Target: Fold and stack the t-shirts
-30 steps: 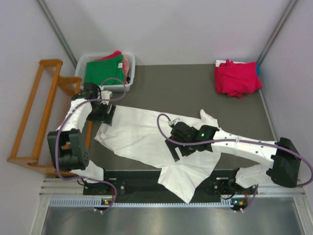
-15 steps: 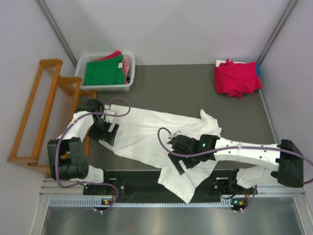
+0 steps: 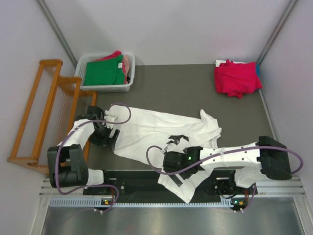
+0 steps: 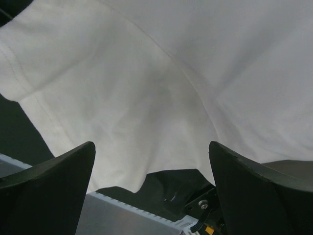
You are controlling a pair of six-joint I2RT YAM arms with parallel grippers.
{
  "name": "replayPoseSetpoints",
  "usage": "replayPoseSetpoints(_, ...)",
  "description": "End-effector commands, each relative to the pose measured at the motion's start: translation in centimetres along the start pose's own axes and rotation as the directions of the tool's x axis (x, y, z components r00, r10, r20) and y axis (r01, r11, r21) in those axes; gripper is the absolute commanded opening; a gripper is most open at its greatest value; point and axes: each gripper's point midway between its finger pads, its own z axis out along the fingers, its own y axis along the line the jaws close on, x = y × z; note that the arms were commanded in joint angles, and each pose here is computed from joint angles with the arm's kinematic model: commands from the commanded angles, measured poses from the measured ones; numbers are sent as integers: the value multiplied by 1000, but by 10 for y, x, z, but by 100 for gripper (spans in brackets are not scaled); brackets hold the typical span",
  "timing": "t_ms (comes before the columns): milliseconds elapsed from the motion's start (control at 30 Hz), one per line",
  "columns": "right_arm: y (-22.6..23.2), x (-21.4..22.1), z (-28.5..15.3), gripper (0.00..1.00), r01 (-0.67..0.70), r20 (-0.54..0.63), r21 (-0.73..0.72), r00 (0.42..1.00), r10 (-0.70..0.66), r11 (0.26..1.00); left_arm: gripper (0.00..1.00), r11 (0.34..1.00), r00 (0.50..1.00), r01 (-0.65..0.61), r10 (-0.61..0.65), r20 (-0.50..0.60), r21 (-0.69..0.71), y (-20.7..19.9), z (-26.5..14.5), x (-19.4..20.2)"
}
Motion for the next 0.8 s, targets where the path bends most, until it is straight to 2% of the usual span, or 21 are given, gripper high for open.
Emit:
replayPoseSetpoints(0,6,-31,2,100,-10,108,40,994,6,999,93,999,995,3,1,95,-39,11,2,-19)
replayPoseSetpoints(433,32,-92,1,100,14,193,79,981,-29,997,92,1000,997,19,-18,81,-19,27,22,-47)
replayPoseSetpoints(600,37,-88,-11,100,2,203,39,979,-10,999,92,999,996,17,-14,88,-38,35,25,-54)
replayPoseSetpoints(767,45,-72,-19,100,64,176,38,982,-70,997,92,999,996,21,-18,90,-38,38,30,-59)
